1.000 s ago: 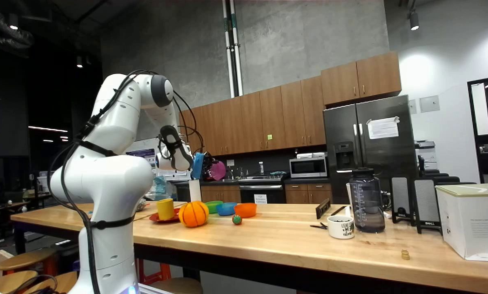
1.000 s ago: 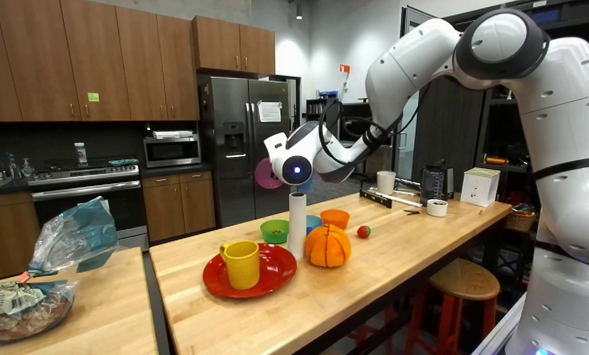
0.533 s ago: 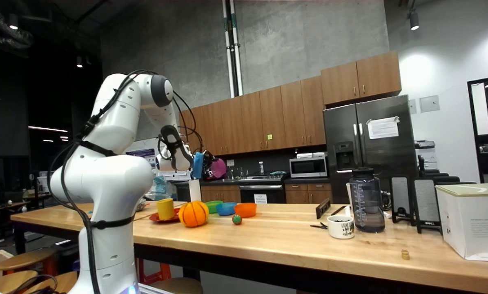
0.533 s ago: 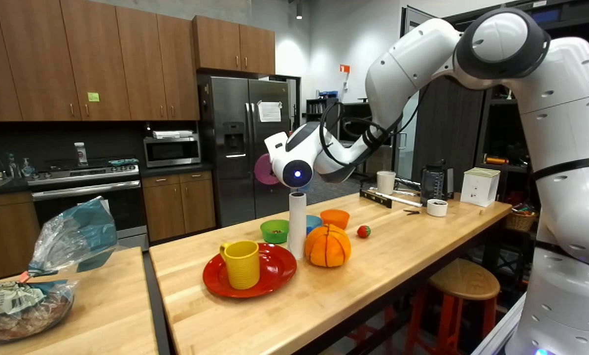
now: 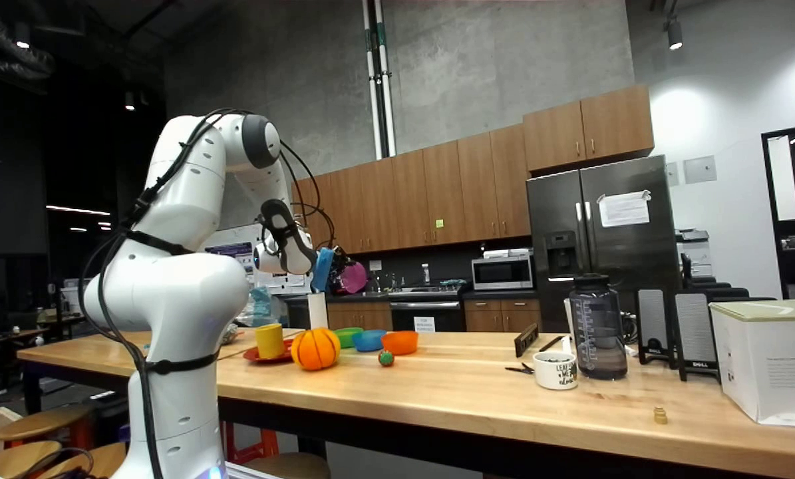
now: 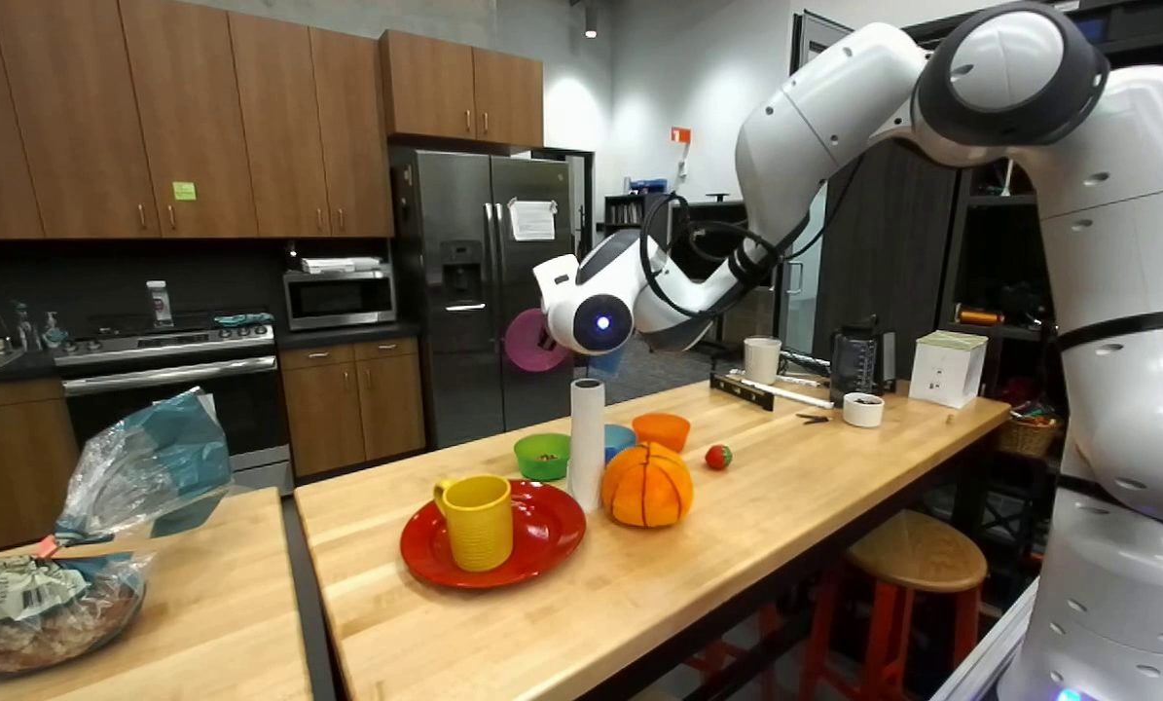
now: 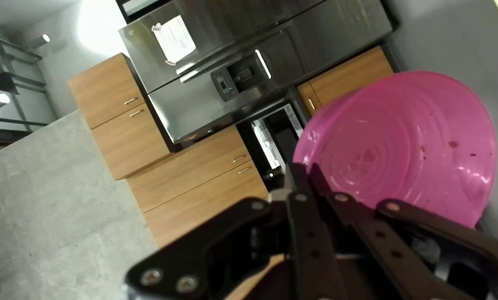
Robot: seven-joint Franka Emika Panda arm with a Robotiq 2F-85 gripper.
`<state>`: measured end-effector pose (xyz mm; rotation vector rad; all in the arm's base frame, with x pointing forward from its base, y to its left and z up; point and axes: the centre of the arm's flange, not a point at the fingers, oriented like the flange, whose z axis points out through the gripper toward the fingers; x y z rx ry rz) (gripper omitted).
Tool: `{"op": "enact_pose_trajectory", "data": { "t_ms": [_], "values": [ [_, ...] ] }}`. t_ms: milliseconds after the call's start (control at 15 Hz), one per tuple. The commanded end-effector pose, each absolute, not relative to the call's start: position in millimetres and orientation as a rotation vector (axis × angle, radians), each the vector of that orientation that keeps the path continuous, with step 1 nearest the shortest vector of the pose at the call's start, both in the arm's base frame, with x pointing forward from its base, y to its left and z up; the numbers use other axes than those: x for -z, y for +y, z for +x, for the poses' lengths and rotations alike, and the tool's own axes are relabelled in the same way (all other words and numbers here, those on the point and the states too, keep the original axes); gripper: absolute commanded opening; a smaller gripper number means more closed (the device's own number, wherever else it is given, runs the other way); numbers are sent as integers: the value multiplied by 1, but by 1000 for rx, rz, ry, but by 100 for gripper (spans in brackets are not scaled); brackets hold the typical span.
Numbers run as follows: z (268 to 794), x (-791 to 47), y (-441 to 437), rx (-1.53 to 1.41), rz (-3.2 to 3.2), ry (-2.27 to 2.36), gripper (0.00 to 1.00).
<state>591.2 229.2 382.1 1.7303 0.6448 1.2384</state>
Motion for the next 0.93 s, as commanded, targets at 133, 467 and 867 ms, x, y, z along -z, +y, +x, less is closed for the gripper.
{"op": "enact_pose_trajectory", "data": {
  "t_ms": [133,467,867],
  "values": [
    [588,-424,199,-1241,1818,600,1],
    [604,-435,166,-1159,1932,537,1],
    [630,-442,104,-994,2127,411,1]
  ]
}}
